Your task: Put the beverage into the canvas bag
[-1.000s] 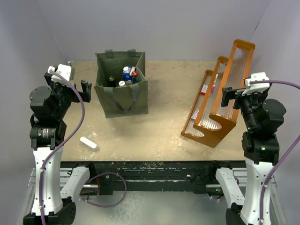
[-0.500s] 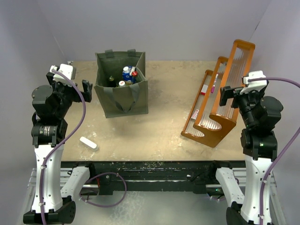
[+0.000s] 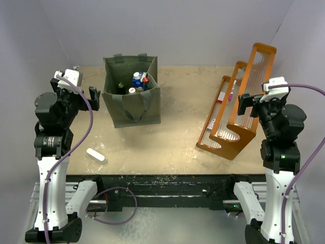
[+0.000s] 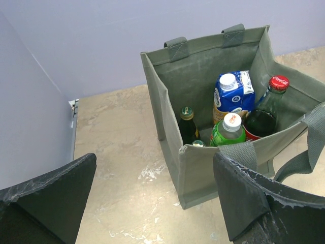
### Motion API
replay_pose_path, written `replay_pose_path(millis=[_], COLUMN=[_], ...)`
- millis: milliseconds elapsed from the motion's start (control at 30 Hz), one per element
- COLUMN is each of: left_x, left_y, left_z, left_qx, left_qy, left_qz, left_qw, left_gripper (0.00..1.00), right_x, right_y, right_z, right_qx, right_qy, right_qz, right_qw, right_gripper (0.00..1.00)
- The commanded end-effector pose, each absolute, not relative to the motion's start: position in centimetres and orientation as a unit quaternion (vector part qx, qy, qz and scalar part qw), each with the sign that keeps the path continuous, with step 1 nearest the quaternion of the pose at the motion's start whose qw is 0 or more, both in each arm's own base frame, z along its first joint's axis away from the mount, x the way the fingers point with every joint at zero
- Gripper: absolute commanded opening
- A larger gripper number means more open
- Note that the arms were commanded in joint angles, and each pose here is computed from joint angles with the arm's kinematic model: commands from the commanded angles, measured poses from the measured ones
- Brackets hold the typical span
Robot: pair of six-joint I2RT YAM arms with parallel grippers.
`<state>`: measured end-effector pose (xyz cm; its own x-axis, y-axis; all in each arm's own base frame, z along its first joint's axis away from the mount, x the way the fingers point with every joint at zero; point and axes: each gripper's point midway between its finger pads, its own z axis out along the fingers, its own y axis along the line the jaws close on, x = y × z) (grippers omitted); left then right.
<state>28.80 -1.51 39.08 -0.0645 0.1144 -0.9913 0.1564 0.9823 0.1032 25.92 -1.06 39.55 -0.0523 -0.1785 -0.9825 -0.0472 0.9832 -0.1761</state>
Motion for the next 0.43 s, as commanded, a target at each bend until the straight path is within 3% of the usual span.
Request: replay_pose_path(millis=[0,400], left_x=[28.98,29.02], left_y=[-1.35,-1.27], left_z=[40.30,40.08], left_qx=[0.098,0.099], left_qy=[0.710,0.711], left_qz=[-0.007,-0.005], left_qw=[0.697,0.696], left_gripper=[0.99,0.99], right_x=[25.98,25.94], right_y=[-0.92,-0.91], right_z=[41.05,40.98], right_qx=[-0.077,-0.076], right_qy=[0.702,0.703], right_qz=[-0.046,-0.045], right_qw=[0.707,0.706], right_gripper=[1.00,1.00])
